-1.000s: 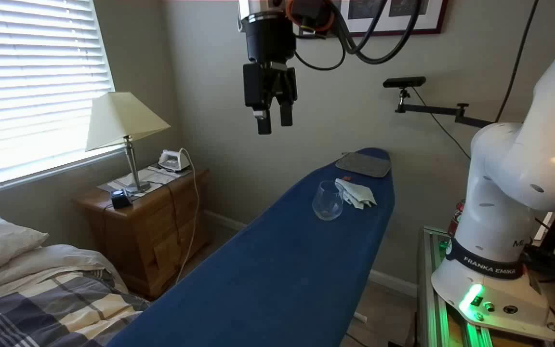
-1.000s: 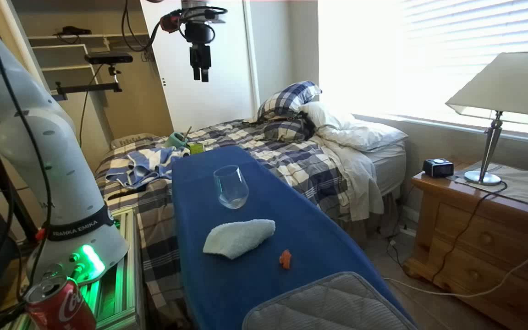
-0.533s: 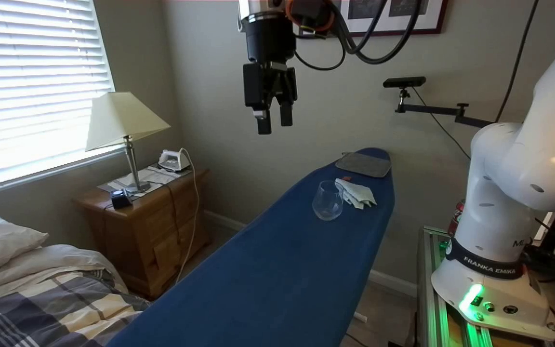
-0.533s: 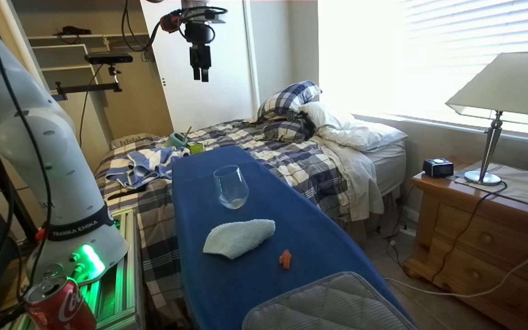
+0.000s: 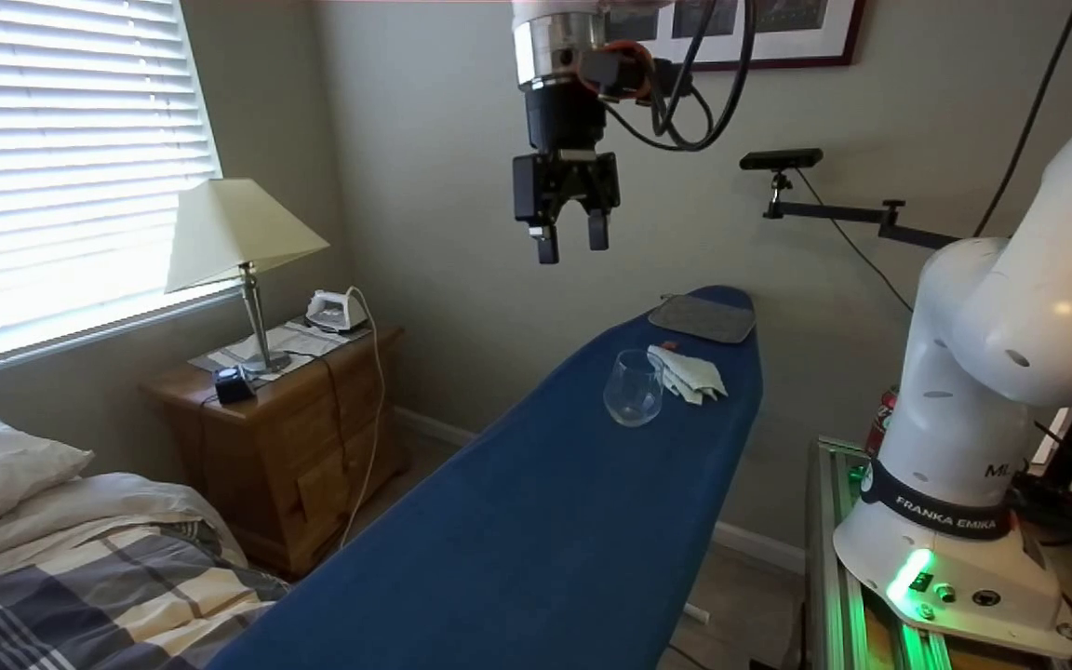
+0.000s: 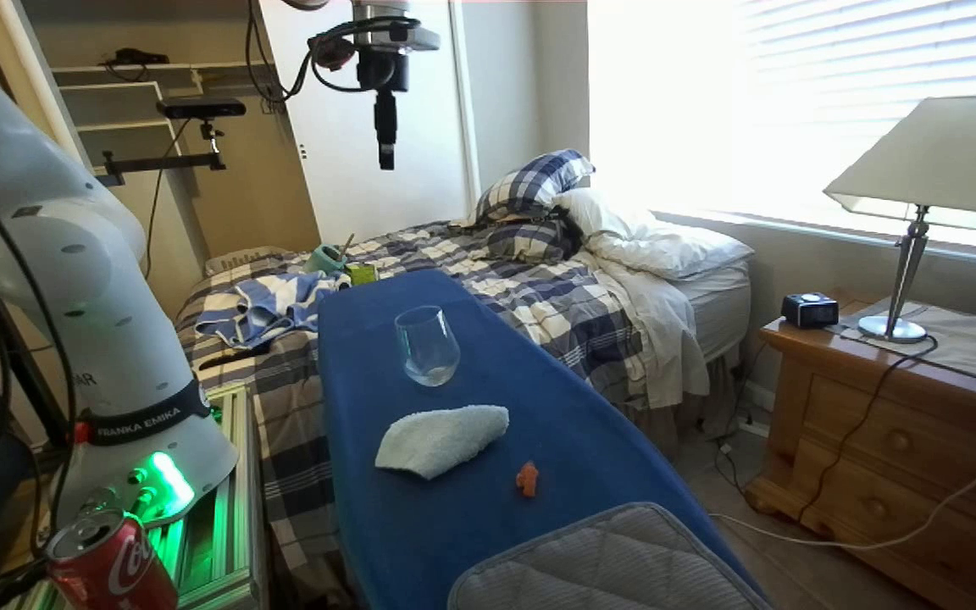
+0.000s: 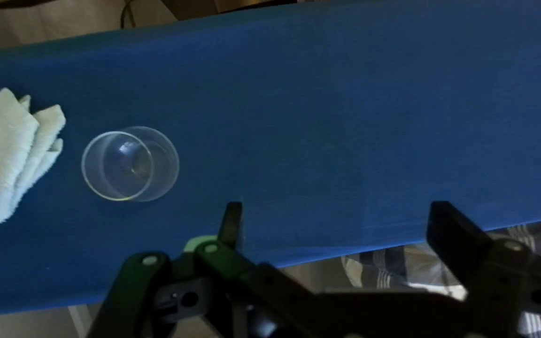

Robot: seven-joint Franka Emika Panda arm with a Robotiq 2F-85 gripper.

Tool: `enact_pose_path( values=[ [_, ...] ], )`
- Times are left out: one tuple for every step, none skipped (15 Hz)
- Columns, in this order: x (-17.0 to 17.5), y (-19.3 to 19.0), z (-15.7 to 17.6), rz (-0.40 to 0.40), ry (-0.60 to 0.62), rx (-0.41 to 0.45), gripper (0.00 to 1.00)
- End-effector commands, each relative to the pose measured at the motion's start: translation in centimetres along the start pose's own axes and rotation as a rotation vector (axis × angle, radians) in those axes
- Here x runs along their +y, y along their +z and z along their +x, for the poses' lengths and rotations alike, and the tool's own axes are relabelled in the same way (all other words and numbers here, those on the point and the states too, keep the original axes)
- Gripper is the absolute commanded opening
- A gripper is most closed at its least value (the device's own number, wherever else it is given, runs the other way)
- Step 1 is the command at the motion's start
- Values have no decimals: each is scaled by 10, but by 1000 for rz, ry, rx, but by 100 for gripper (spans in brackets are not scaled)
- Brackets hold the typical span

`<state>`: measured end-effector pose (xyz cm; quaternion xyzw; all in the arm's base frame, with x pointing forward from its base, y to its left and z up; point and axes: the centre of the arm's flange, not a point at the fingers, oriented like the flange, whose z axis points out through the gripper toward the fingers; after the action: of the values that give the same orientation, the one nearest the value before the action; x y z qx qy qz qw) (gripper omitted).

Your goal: Put the small blue towel inside the glass cup

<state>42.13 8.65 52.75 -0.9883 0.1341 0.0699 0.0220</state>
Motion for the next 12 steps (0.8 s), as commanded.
enact_pose_path(
  values=[
    [72, 14, -11, -33, 132, 59, 100],
    [88, 20, -11, -40, 143, 61, 100],
    [102, 26, -12, -56, 131, 63, 100],
    [116, 32, -13, -70, 97, 53, 100],
    [129, 40, -14, -85, 88, 50, 100],
    [144, 48, -17, -106, 63, 33, 100],
    [156, 56, -18, -115, 65, 23, 100],
    [166, 65, -20, -122, 60, 10, 100],
    [174, 73, -21, -123, 58, 2, 100],
    [154, 58, -9, -111, 77, -19, 100],
    [162, 66, -10, -111, 76, -26, 100],
    [166, 70, -12, -109, 75, -31, 100]
  ],
)
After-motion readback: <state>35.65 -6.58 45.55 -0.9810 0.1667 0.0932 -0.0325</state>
